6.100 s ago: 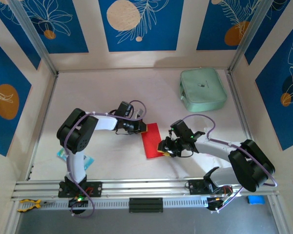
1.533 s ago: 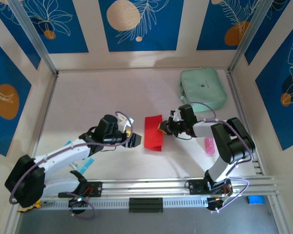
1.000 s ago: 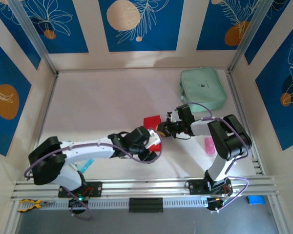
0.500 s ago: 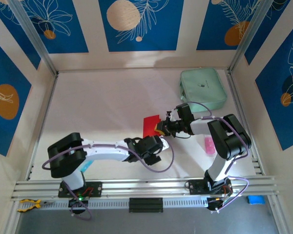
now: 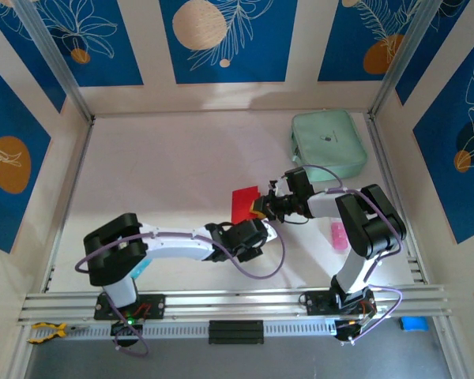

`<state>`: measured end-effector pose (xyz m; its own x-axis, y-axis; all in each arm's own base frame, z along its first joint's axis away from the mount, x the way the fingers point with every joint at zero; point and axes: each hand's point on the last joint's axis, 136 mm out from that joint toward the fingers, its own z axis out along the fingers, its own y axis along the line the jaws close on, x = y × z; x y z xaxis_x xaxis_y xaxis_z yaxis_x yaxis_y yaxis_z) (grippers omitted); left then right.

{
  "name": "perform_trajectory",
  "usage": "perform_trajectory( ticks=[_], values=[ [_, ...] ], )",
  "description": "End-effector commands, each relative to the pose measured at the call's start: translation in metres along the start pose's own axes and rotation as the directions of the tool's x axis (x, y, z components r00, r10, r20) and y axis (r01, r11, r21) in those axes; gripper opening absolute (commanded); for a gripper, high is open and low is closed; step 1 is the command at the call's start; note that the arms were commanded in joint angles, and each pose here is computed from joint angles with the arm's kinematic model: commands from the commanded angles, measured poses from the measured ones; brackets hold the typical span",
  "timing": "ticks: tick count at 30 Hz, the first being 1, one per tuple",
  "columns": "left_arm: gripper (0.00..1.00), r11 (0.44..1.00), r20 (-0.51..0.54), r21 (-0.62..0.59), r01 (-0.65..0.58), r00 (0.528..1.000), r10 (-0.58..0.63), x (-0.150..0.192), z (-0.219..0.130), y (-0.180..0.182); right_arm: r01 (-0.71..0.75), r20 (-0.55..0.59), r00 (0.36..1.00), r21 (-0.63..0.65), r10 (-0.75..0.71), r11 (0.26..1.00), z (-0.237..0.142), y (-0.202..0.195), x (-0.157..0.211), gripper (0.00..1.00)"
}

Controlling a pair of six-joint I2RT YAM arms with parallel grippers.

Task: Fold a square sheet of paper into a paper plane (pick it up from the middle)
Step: Fold the triangle a second time at the center of the table.

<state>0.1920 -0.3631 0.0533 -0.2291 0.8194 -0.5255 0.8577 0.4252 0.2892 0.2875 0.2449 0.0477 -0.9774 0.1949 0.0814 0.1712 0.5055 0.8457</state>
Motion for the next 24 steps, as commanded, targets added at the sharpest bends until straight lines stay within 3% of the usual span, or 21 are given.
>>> perform_trajectory(
  ticks=[1, 15, 20, 24],
  values=[
    [0.6, 1.0, 0.025, 0.011, -0.005, 1.0, 0.005, -0.0126, 0.0016, -0.0042, -0.002, -0.03, 1.0, -0.012, 0.002, 1.0, -0.0001, 0.0041, 0.0047, 0.18],
    [0.2, 1.0, 0.013, 0.016, 0.012, 1.0, -0.012, -0.0107, 0.0016, -0.005, -0.003, -0.02, 1.0, -0.012, 0.002, 1.0, -0.0052, 0.003, 0.0055, 0.19],
    [0.01, 0.999, 0.011, 0.012, 0.039, 0.999, -0.04, -0.0103, 0.0009, -0.002, -0.002, -0.013, 1.0, -0.008, 0.001, 1.0, -0.0066, 0.0017, 0.0066, 0.19],
    [0.0, 0.994, 0.026, 0.049, 0.096, 0.995, -0.097, -0.0138, -0.0028, -0.0005, -0.003, -0.003, 1.0, 0.003, 0.003, 1.0, -0.0094, -0.0007, 0.0074, 0.2]
  ],
)
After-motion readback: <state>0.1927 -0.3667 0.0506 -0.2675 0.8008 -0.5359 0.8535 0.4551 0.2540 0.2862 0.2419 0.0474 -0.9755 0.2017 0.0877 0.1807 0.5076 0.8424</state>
